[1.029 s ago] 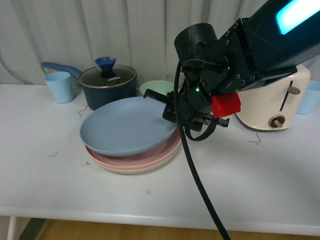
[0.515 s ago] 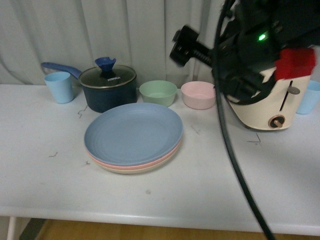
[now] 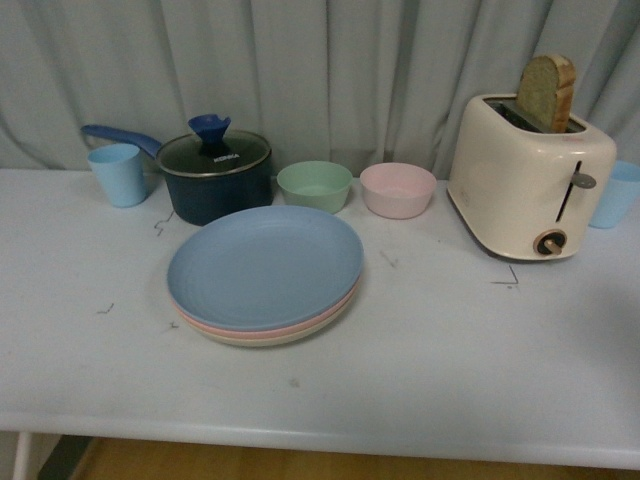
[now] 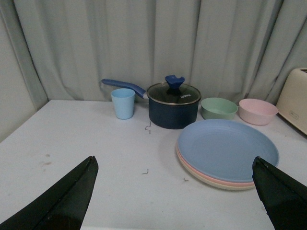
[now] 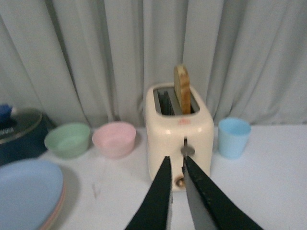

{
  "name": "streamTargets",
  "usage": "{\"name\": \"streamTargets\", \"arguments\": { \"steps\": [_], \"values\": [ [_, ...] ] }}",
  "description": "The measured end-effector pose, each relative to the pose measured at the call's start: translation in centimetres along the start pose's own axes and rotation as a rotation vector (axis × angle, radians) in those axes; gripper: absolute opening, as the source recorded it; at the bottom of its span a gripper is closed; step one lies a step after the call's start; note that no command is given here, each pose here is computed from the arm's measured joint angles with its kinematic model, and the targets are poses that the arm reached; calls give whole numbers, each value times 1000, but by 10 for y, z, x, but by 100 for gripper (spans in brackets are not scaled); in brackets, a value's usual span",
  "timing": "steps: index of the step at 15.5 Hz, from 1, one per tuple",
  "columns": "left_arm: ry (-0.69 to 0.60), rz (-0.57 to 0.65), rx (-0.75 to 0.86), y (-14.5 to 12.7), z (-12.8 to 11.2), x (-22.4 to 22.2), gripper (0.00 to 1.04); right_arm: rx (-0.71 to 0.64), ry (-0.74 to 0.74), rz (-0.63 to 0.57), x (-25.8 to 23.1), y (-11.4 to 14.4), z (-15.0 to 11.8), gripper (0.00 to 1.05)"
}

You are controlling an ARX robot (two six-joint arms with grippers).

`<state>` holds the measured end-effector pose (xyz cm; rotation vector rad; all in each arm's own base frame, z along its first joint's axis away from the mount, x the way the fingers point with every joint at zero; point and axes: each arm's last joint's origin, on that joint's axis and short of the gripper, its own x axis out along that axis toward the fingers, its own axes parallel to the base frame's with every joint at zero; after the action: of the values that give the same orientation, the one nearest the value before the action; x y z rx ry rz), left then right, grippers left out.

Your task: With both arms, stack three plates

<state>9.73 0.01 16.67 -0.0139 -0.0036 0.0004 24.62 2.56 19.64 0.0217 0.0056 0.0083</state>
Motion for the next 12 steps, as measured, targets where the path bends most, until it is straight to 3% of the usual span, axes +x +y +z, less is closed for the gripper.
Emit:
{"name": "streamTargets", "arguments": {
  "steps": [1,12],
  "values": [
    [0,1,0,0,0,0,98,-19,40,-3,-12,-5,-12,1],
    [0,0,0,0,0,0,98,-16,-27,-17,-84,-26,-27,2]
  ]
}}
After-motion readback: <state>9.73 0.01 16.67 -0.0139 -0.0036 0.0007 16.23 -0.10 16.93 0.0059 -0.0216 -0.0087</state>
